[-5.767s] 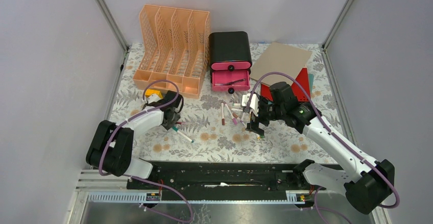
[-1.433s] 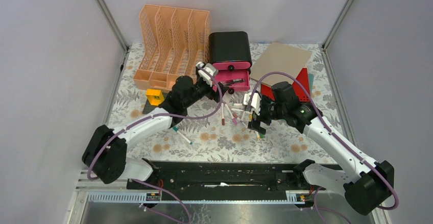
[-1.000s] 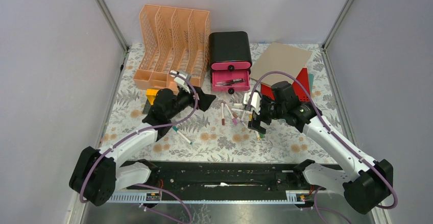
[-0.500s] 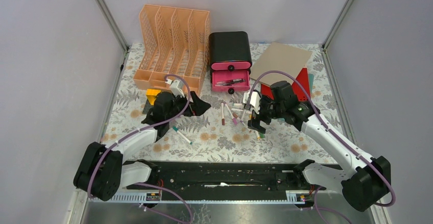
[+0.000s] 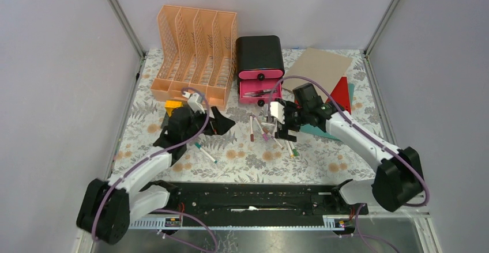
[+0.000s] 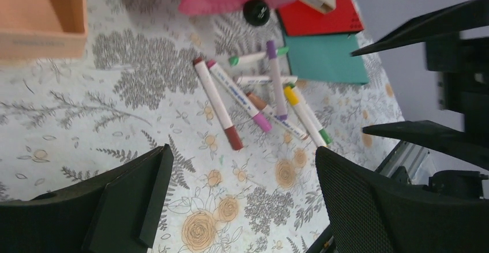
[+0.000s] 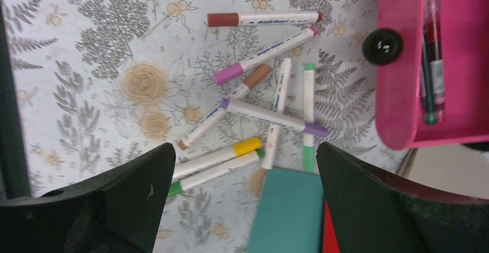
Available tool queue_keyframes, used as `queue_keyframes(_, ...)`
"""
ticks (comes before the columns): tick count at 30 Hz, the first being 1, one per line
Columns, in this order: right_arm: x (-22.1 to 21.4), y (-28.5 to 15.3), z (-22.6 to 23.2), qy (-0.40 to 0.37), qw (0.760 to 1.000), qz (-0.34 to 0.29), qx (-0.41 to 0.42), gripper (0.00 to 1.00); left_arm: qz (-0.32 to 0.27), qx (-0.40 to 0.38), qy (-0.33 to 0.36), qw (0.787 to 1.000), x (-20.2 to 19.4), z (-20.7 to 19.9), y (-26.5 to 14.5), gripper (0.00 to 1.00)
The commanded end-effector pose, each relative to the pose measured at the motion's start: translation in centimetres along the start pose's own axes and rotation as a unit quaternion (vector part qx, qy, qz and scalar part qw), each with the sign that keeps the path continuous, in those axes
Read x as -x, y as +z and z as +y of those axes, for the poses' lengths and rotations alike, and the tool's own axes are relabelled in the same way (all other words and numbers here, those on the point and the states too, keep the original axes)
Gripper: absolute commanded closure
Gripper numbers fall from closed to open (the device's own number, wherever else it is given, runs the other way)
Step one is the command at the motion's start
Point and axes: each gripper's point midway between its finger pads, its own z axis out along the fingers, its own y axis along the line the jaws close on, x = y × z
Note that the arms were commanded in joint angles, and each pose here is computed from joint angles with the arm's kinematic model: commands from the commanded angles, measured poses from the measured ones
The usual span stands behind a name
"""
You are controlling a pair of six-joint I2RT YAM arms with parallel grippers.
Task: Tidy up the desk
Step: Close the drawer in the storage box.
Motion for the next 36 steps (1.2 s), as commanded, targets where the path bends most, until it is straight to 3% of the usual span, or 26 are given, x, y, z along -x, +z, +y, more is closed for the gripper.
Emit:
queue_keyframes(1,0.9,0.4,-2.1,-0.110,0.994,0.005,0.025,0.00,-0.078,0.015,0.035,0.996,3.3,-0.7,-2.1,0.01)
queue_keyframes(4,1.6,1.4,-4.2,-0.113,0.993,0.008,0.022,0.02,-0.115,0.046,0.025,0.992,4.6,-0.3,-3.4,0.01)
queue_keyframes(7,0.8,3.2,-6.1,-0.110,0.993,0.030,0.018,0.14,-0.129,0.043,0.020,0.990,5.0,-0.8,-4.4,0.01)
queue_keyframes(10,-0.1,4.6,-7.6,-0.103,0.993,0.059,0.011,0.35,-0.132,0.042,0.024,0.990,4.9,-0.9,-4.8,0.01)
queue_keyframes(14,-1.3,6.1,-8.6,-0.083,0.992,0.091,0.005,0.79,-0.132,0.046,0.026,0.990,4.7,-0.7,-5.0,0.01)
queue_keyframes(19,-2.9,7.9,-9.4,-0.086,0.990,0.112,-0.029,0.98,-0.131,0.042,0.029,0.990,4.7,-0.8,-4.9,0.01)
queue_keyframes(26,-2.8,9.7,-12.7,-0.115,0.978,0.119,-0.127,1.00,-0.127,0.043,0.028,0.991,4.6,-0.8,-4.8,0.01)
queue_keyframes(30,-0.4,8.8,-16.0,-0.122,0.965,0.096,-0.209,0.99,-0.125,0.044,0.027,0.991,4.5,-0.7,-4.8,0.01)
queue_keyframes(36,3.0,7.2,-19.3,-0.101,0.953,0.058,-0.279,0.69,-0.125,0.038,0.025,0.991,4.5,-0.9,-4.6,0.01)
